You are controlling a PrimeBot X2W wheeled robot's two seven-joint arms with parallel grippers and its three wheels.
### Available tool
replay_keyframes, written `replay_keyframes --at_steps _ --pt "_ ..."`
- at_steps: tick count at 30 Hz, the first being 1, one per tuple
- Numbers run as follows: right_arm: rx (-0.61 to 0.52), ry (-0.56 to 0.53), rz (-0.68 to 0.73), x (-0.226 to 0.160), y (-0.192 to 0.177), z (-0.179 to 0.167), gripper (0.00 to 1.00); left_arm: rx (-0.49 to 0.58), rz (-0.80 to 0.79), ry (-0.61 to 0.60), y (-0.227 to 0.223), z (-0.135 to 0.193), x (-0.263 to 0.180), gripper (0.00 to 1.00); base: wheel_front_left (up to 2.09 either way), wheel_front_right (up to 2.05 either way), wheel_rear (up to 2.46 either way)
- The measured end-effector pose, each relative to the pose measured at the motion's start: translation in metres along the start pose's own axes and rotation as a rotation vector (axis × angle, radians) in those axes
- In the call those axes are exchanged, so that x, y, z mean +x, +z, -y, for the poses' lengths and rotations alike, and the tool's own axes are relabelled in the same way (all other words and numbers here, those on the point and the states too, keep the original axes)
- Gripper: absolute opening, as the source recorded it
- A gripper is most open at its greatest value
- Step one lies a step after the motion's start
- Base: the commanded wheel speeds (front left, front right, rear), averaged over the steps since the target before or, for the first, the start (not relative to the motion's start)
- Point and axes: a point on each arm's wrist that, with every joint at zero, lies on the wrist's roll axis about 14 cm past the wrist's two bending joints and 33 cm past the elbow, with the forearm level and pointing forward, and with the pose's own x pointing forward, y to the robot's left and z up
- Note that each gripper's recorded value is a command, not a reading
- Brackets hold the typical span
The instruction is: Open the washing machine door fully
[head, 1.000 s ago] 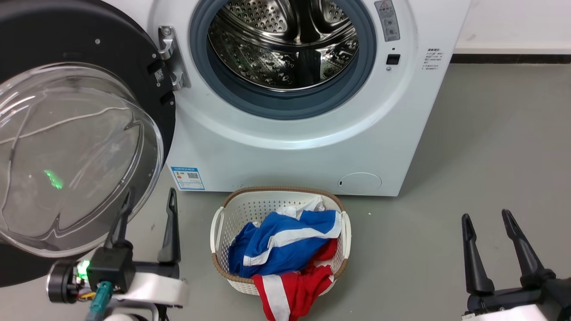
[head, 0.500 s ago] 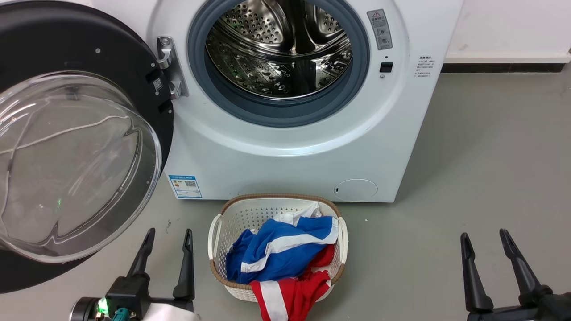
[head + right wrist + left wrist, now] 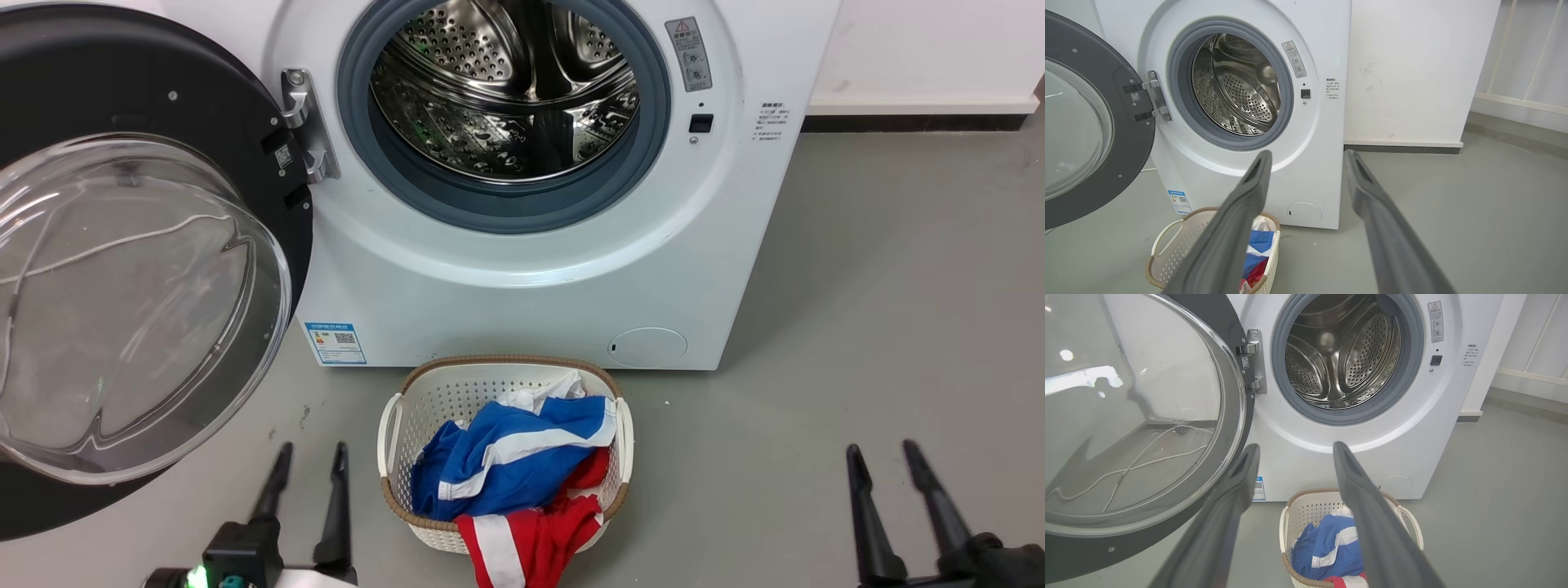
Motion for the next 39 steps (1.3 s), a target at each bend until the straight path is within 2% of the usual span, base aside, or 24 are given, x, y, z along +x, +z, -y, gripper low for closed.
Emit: replay_keyframes --at_steps 6,21,22,39 --pt "0.030 -0.008 -0.058 -0.005 -0.017 0.001 0.00 -0.029 -0.083 0.015 -0.024 -0.002 -0.009 0.00 0.00 0.00 0.00" --pt "0.330 -0.076 -0.082 0.003 -0.026 0.009 0.00 -0.320 -0.125 0.091 -0.030 -0.014 -0.004 0.00 0.00 0.00 0.00" --pt "0.384 -0.087 -0.085 0.005 -0.027 0.010 0.00 -0.373 -0.130 0.104 -0.031 -0.015 -0.003 0.00 0.00 0.00 0.00" --pt "0.652 -0.132 -0.093 0.017 -0.031 0.016 0.00 -0.648 -0.140 0.143 -0.031 -0.021 0.006 0.00 0.00 0.00 0.00"
